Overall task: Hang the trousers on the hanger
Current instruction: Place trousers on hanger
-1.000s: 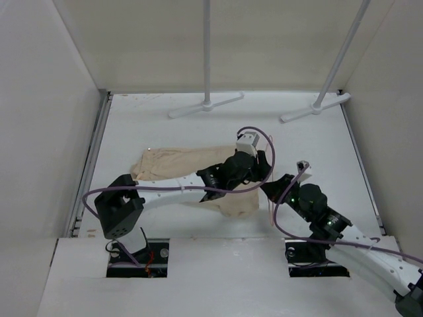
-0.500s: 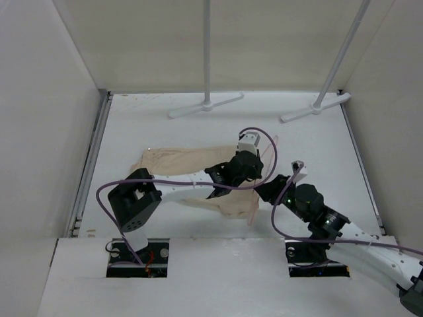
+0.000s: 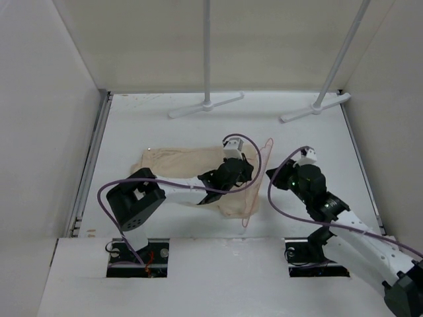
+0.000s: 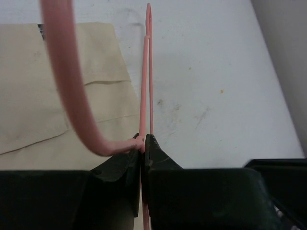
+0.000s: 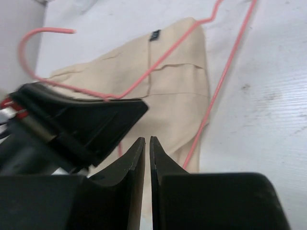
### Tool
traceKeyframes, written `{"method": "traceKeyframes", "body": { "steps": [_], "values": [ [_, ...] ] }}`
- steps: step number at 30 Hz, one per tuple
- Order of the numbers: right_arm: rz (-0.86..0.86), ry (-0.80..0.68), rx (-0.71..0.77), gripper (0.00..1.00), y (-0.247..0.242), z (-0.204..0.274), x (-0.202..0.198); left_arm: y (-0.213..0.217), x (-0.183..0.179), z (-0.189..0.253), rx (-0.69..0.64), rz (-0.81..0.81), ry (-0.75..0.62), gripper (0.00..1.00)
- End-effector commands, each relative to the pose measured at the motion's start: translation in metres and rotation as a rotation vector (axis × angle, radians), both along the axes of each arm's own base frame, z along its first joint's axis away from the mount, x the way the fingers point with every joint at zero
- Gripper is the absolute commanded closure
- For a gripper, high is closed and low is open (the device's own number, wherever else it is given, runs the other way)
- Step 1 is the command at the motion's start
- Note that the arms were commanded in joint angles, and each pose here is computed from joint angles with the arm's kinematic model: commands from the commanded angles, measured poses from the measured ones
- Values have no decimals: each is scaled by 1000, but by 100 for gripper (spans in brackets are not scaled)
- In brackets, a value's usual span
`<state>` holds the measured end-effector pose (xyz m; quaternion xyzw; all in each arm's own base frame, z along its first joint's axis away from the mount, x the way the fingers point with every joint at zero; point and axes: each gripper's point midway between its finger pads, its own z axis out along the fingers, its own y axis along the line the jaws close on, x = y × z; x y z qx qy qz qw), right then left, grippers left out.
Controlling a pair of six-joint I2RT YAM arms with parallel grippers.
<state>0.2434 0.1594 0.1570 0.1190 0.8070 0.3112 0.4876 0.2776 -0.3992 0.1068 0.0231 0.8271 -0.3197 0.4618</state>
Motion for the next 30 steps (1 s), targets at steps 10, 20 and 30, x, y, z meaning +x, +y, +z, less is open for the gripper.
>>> {"method": "traceKeyframes", "body": {
  "steps": [10,20,30],
  "values": [
    [63,12,-15,81,16,-7,39,-10,3,55,-449,216,-35,98],
    [68,53,-59,43,25,-35,91,-4,12,21,-442,283,-46,98],
    [80,161,-87,27,32,-91,98,19,24,-9,-311,379,-40,98]
  ]
}}
